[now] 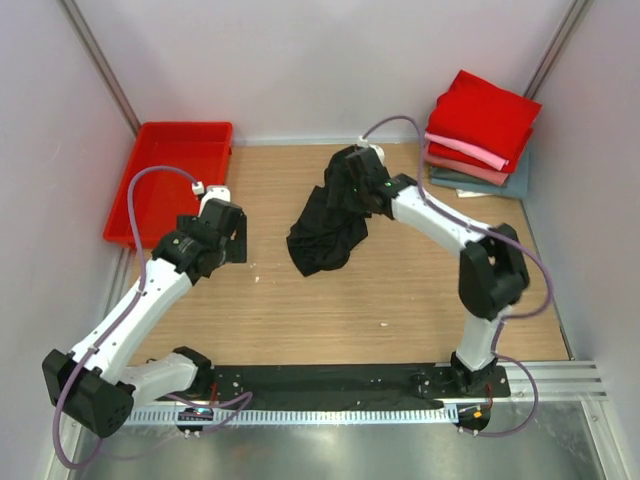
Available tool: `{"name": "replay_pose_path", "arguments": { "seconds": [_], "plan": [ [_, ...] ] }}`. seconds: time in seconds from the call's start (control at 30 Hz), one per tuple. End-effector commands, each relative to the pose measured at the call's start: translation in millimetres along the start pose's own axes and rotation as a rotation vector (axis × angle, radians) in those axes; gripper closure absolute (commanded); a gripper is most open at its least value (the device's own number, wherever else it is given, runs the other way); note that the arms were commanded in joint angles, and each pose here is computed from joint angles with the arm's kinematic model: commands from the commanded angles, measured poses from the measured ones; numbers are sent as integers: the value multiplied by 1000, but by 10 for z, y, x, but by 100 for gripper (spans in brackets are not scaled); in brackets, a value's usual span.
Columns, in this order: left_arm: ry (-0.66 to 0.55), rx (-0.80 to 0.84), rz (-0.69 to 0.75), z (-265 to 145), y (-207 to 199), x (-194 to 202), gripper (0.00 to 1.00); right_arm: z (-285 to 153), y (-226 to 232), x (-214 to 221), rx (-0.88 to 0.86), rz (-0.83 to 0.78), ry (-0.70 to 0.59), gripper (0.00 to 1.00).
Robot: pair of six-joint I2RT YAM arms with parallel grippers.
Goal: Fold and stack the t-shirts
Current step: Flatten the tshirt out
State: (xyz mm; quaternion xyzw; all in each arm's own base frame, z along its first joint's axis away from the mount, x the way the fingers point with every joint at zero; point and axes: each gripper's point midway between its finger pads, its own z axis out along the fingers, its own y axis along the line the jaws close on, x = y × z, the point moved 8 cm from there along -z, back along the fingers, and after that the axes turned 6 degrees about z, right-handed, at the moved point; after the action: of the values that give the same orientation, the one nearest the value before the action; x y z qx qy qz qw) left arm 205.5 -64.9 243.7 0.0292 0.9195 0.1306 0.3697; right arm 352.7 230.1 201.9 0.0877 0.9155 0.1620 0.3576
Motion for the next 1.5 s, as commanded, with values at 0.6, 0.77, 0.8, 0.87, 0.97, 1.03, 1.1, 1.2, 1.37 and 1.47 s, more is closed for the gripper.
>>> {"name": "replay_pose_path", "arguments": {
  "seconds": [0.6, 0.77, 0.8, 0.87, 0.97, 1.03, 1.1, 1.2, 1.37, 1.47],
  "plan": [
    [-58, -68, -38, 17, 44, -124, 4, 916, 102, -57, 78, -47, 114, 68],
    [-51, -70, -34, 34, 39, -121, 4, 889, 144, -163, 55, -51, 102, 91],
    [-50, -71, -34, 38, 37, -120, 4, 877, 169, -194, 37, -46, 105, 97],
    [-49, -71, -32, 41, 35, -120, 4, 854, 198, -251, 11, -38, 102, 99],
    [-45, -75, -30, 50, 33, -116, 4, 715, 341, -430, -54, -33, 69, 99],
    [-42, -76, -28, 56, 31, -111, 4, 525, 442, -634, -85, -28, 10, 99],
    [-38, -77, -26, 62, 27, -112, 4, 411, 457, -778, -92, -24, -29, 99],
    [-36, -76, -24, 62, 26, -110, 4, 372, 432, -846, -78, -33, -28, 80],
    [-33, -72, -25, 61, 21, -107, 5, 814, 195, -404, -9, -67, 144, 43],
    [-33, -72, -25, 65, 19, -109, 5, 950, 70, -215, 19, -64, 170, 43]
  ]
}}
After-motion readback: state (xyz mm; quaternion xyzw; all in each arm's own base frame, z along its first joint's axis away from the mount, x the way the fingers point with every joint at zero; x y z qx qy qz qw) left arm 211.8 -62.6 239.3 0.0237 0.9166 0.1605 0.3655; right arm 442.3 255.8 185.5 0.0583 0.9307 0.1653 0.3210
